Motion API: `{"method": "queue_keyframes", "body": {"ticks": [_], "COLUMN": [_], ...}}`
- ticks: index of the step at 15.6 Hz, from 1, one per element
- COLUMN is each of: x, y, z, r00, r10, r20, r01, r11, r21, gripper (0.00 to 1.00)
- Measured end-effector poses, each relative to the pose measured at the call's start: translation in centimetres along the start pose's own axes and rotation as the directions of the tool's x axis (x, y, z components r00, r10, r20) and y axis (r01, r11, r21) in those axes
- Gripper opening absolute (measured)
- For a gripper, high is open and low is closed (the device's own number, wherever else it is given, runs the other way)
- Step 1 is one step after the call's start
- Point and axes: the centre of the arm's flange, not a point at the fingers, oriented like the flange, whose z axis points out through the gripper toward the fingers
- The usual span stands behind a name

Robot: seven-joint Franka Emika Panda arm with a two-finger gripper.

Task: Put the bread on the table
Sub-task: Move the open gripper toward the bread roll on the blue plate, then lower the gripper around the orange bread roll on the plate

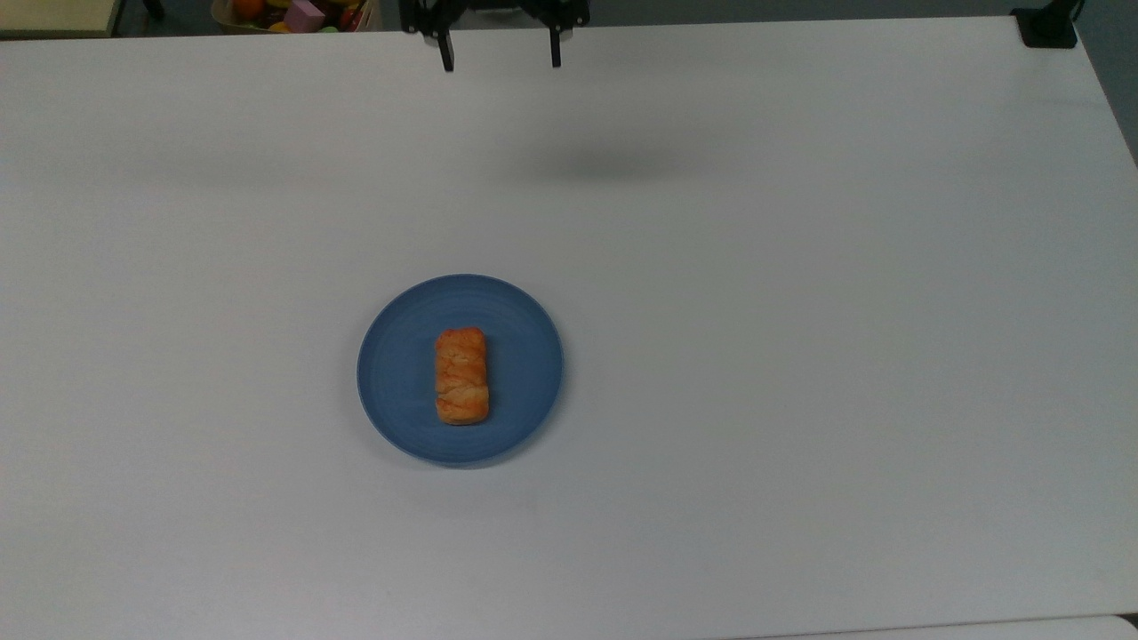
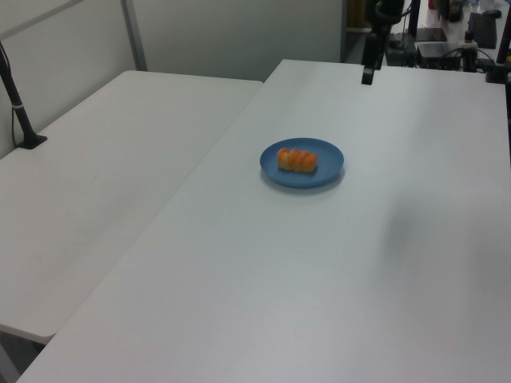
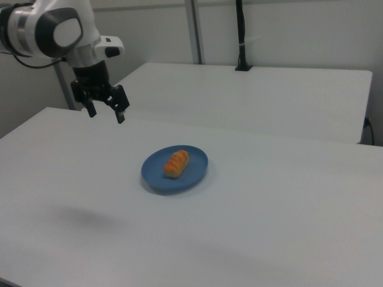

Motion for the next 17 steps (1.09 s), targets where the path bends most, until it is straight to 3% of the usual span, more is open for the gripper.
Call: {"method": "queue_keyframes", "body": {"ticks": [9,17], "x": [9.7,13.3], "y": [3.3,4.3], "z": [6.5,17.6], "r00": [0.996,0.994], "r10": [0.031,0.018], "r20": [-0.084,-0.104], "r01": [-0.032,-0.024], "r11": [0.999,0.998], "r21": [-0.013,-0.054], "gripper": [1.0,1.0]}}
